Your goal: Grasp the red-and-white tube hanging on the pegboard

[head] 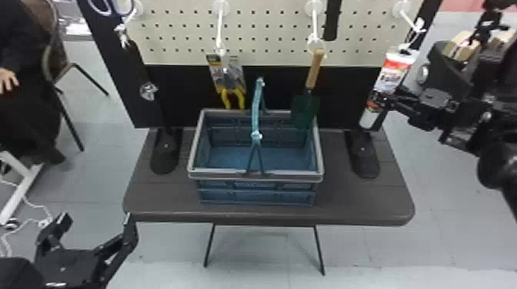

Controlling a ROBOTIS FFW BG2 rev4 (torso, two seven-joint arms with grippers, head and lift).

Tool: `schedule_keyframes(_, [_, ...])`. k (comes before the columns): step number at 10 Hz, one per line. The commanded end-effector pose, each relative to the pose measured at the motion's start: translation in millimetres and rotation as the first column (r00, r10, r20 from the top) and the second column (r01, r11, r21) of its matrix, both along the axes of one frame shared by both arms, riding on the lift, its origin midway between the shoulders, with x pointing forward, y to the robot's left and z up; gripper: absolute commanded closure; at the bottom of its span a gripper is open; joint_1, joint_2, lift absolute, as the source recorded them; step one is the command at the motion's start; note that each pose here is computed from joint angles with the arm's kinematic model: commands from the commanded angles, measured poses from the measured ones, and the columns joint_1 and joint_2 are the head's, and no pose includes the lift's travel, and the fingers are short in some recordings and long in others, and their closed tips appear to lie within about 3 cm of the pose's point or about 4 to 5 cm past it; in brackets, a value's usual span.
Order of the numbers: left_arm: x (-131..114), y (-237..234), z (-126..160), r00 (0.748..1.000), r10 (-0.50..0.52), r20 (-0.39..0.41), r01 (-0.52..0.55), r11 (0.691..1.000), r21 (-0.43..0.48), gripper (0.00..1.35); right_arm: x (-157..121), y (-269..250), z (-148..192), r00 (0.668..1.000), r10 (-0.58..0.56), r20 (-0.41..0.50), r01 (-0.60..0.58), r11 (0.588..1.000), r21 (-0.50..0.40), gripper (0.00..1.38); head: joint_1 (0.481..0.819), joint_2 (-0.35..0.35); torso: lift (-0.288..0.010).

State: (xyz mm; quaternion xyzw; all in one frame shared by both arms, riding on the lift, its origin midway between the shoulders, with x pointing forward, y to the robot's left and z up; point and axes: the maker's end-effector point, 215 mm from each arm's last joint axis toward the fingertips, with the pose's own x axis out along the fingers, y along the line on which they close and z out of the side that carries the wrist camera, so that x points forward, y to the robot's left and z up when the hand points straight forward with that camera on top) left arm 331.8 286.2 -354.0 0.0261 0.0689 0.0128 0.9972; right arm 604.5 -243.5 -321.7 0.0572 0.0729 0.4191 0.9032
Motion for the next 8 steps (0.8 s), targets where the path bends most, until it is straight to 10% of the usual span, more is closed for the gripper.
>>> schedule_keyframes(1, [0.5, -0.6, 0.3, 1.0, -0.003, 0.001, 0.003, 1.0, -0.002, 0.21, 0.5, -1.0, 1.8, 1.0, -0.005, 0.015, 0.005, 1.0, -0.009, 1.29, 0.819, 0.008, -0.1])
schedule_keyframes(8, [0.5, -0.8, 0.3, 1.0, -0.006, 0.001, 0.006, 1.0, -0.003, 0.21, -0.7, -1.4, -1.3, 1.0, -0.02, 0.02, 0.02, 1.0, 0.003, 1.27, 0.819, 0.008, -0.1])
